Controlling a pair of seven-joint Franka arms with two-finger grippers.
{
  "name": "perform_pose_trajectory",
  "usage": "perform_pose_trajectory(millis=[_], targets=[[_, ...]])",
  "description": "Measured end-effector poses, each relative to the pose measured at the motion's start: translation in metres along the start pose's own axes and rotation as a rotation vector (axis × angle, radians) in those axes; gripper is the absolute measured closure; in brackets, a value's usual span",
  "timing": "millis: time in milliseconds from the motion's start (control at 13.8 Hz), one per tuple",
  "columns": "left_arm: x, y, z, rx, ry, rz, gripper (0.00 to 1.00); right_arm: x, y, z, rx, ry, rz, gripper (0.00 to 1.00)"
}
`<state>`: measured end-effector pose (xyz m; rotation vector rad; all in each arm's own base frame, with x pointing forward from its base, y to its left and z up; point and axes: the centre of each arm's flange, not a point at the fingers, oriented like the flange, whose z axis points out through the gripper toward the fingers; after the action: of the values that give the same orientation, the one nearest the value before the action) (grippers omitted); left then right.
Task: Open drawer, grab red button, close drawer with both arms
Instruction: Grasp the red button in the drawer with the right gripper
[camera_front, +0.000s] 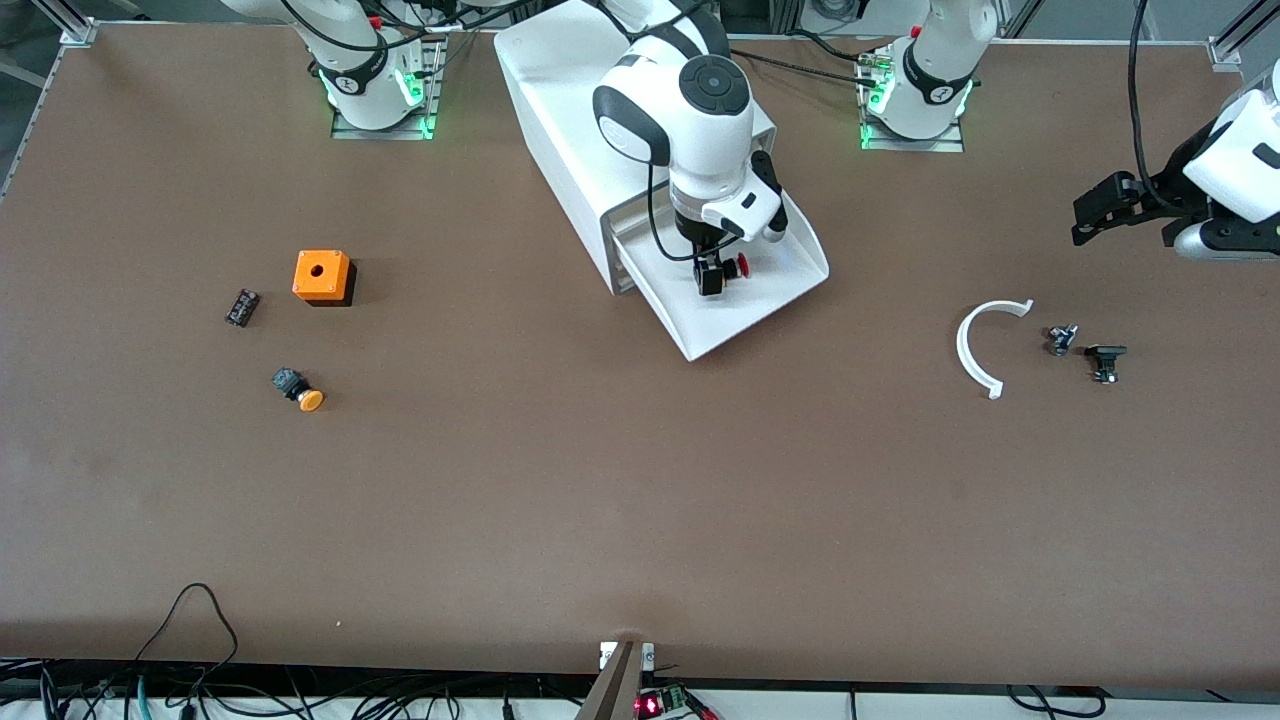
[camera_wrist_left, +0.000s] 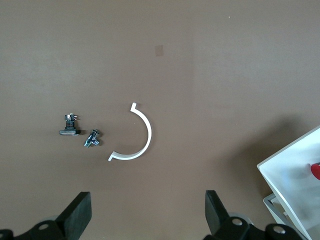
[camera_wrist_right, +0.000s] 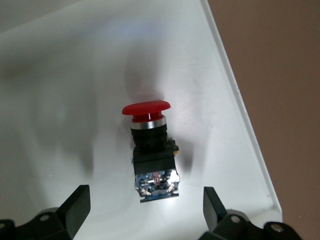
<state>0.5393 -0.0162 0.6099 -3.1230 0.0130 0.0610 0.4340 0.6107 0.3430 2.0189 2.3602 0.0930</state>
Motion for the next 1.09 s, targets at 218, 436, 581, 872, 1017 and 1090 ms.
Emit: perform_pose_trajectory(millis=[218,436,581,872,1017,1090], targets=[[0.002,0.001,-0.001,-0.001,0.014,0.001,0.00,0.007,-0.006,0.015,0.008,-0.007,0.046,0.00],[0.002,0.001,-0.001,-0.001,0.016,0.001,0.00,0.011,-0.011,0.017,0.010,-0.008,0.053,0.00],[0.002,0.001,-0.001,-0.001,0.016,0.000,0.00,0.011,-0.011,0.017,0.010,-0.008,0.053,0.00],[0.002,0.001,-0.001,-0.001,0.016,-0.004,0.00,0.015,-0.015,0.018,0.008,-0.011,0.040,0.37],[0.002,0.001,-0.001,-0.001,0.016,-0.005,0.00,0.018,-0.018,0.018,0.007,-0.011,0.033,0.44],[0.002,0.001,-0.001,-0.001,0.016,-0.005,0.00,0.019,-0.019,0.018,0.006,-0.011,0.031,0.44]])
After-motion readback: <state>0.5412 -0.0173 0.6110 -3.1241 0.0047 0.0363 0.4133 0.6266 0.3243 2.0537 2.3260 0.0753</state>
